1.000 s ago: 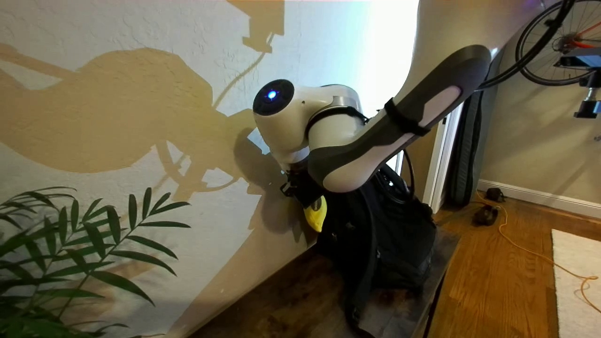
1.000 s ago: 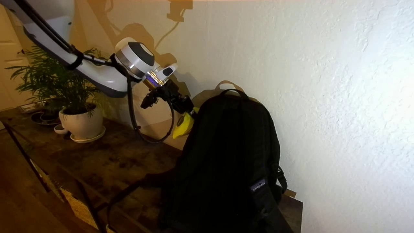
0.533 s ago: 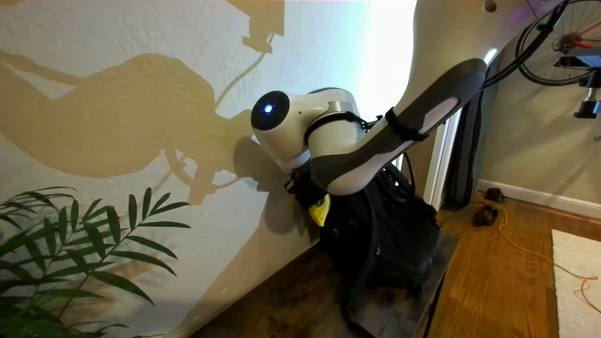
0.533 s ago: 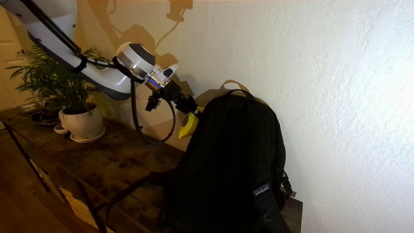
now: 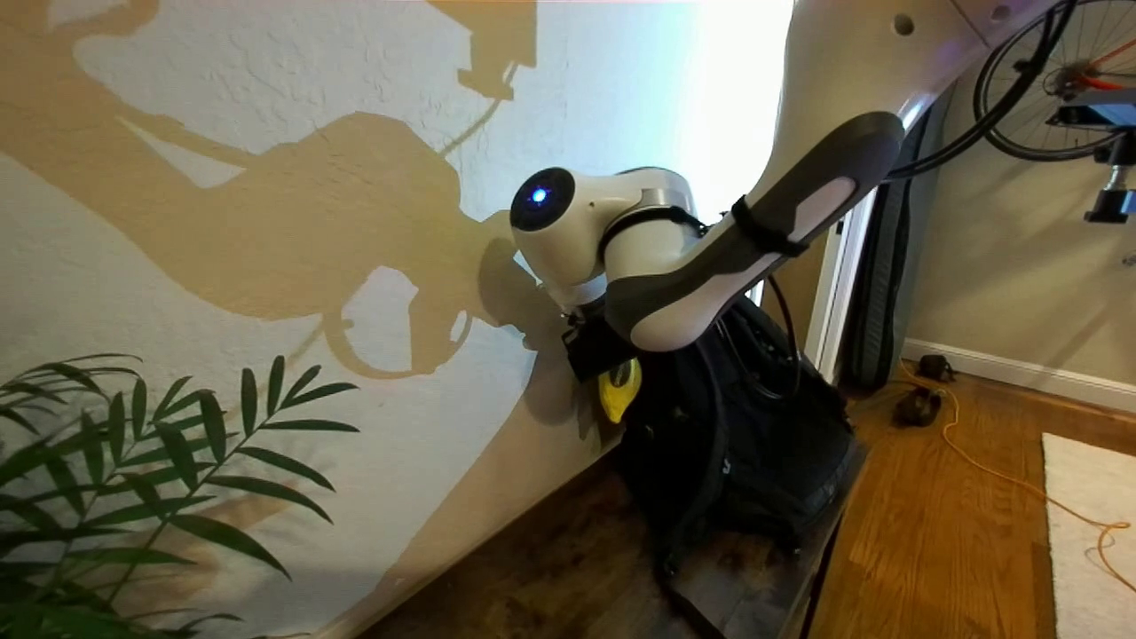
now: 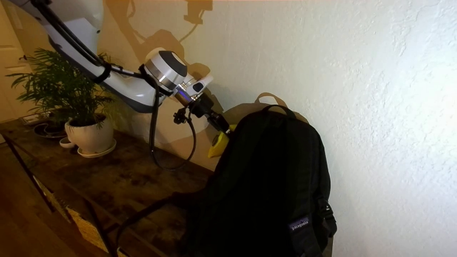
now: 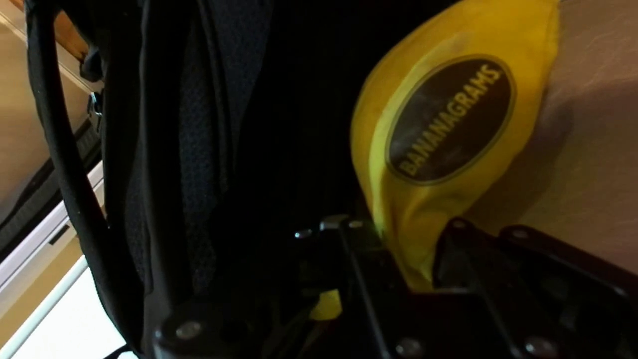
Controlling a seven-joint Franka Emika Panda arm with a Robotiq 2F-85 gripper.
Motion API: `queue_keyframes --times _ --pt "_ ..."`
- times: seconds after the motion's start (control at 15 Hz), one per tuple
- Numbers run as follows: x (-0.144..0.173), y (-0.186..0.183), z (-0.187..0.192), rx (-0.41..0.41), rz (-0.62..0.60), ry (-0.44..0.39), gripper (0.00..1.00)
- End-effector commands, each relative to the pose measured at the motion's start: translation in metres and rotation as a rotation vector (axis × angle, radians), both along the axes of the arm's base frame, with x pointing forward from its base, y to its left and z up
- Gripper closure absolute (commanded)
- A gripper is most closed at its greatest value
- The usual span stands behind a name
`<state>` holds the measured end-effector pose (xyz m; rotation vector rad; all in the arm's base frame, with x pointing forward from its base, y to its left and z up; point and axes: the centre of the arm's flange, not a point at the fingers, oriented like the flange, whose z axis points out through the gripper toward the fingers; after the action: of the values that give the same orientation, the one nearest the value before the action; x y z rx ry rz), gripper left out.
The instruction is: Put the yellow object into the bag.
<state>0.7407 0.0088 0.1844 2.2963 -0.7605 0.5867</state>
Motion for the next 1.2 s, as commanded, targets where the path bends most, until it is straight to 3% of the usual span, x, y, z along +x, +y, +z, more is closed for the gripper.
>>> queue_keyframes --times 0.0,0.47,0.73,1.13 --pt "-0.009 -0.018 0.006 0.029 -0.082 -0.049 0.93" --pt "-0.018 -0.024 0.001 0.147 -0.282 -0.194 0.93" --pt "-0.025 -0.029 -0.006 0.172 -0.371 -0.233 0.93" --pt "-0.034 -0.031 -0.016 0.224 -0.407 -0.244 0.93"
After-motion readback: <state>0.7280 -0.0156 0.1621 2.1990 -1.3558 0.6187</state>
